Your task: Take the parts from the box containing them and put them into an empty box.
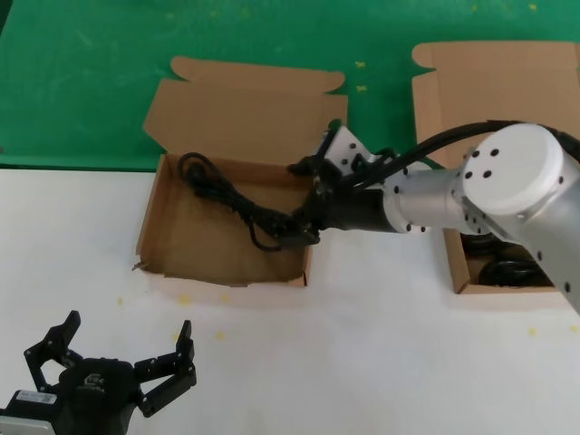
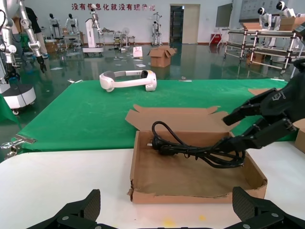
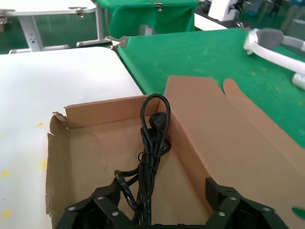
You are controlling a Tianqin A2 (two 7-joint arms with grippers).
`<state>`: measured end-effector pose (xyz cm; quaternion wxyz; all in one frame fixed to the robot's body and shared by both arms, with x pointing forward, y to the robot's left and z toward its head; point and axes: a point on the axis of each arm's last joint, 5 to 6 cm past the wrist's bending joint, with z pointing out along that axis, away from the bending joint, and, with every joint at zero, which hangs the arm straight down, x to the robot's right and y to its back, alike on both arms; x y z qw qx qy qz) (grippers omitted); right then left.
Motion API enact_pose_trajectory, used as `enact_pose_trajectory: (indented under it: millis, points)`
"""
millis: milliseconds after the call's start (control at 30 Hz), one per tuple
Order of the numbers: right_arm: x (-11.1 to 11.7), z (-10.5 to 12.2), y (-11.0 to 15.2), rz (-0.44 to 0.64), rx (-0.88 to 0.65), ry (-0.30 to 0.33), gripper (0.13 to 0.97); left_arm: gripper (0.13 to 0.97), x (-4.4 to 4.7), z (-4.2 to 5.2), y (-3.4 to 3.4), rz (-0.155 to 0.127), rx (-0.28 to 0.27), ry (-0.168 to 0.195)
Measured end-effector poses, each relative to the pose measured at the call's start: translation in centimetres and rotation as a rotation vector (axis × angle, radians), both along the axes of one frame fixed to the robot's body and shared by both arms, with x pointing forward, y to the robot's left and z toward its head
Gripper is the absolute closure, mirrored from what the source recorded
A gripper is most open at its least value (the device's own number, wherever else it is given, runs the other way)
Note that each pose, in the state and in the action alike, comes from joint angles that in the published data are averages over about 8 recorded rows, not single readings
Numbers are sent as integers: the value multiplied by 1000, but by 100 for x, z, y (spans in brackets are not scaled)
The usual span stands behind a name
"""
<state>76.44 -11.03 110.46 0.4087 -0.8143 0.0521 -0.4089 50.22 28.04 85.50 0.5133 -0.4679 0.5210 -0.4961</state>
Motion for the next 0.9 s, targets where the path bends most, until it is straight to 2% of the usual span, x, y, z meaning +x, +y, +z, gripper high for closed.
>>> enact_pose_trajectory:
  millis: [33,300,500,600,733,900]
  points:
    - [-5,-6,-14,-5,11,10,567,132,0,0,0,0,0,0]
    - [-50,27,-146,-39,148,93,362,132,0,0,0,0,0,0]
    - [-87,57,-288,-72,266,140,273,132,0,0,0,0,0,0]
    - [-129,62,-344,-85,286,136,220,132,0,0,0,0,0,0]
    - [-220,57,-416,-107,260,107,220,132,0,0,0,0,0,0]
    - [-382,9,-572,-159,188,54,172,132,0,0,0,0,0,0]
